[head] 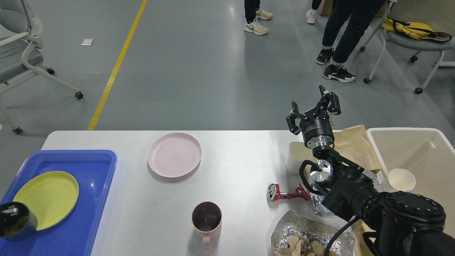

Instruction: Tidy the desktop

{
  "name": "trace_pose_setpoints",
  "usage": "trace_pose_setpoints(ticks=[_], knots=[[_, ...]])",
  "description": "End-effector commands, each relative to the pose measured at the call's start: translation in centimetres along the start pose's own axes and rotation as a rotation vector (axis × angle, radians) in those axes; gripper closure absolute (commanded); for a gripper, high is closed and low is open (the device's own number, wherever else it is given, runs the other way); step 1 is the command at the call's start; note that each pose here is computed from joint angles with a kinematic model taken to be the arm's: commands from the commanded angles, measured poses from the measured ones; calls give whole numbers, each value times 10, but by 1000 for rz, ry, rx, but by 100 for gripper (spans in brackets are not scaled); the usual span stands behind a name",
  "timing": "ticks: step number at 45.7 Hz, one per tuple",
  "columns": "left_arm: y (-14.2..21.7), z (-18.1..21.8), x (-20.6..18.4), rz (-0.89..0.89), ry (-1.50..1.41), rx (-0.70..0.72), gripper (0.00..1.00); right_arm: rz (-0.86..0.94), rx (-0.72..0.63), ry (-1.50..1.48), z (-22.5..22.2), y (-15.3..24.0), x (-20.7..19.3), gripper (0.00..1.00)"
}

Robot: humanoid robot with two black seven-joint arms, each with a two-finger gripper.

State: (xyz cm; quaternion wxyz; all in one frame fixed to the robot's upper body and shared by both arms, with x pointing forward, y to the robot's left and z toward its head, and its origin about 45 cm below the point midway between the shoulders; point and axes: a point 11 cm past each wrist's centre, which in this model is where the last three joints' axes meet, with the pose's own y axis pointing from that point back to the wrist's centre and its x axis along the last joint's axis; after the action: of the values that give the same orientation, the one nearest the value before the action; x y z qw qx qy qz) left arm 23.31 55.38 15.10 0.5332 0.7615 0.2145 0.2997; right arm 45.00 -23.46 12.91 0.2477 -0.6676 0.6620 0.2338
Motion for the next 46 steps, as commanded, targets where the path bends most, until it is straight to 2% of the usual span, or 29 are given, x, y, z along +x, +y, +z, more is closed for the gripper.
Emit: trace_pose_setpoints(ticks=[1, 12, 26, 33, 40, 46], knots=[[-8, -13, -7, -15, -5, 37, 98, 0, 0, 0, 0, 0, 0, 0], [-26, -38, -14, -20, -7, 112, 98, 0, 0, 0, 0, 0, 0, 0], [-30, -47, -8, 3, 1, 123, 96, -1, 0, 1, 0, 0, 0, 0], [-29, -47, -3, 20, 2, 123, 89, -1, 0, 1, 0, 0, 0, 0], [-28, -44, -2, 21, 7, 113, 72, -1, -1, 0, 1, 0, 0, 0], [-28, -43, -1, 22, 8, 109, 65, 0, -1, -1, 0, 0, 0, 0]])
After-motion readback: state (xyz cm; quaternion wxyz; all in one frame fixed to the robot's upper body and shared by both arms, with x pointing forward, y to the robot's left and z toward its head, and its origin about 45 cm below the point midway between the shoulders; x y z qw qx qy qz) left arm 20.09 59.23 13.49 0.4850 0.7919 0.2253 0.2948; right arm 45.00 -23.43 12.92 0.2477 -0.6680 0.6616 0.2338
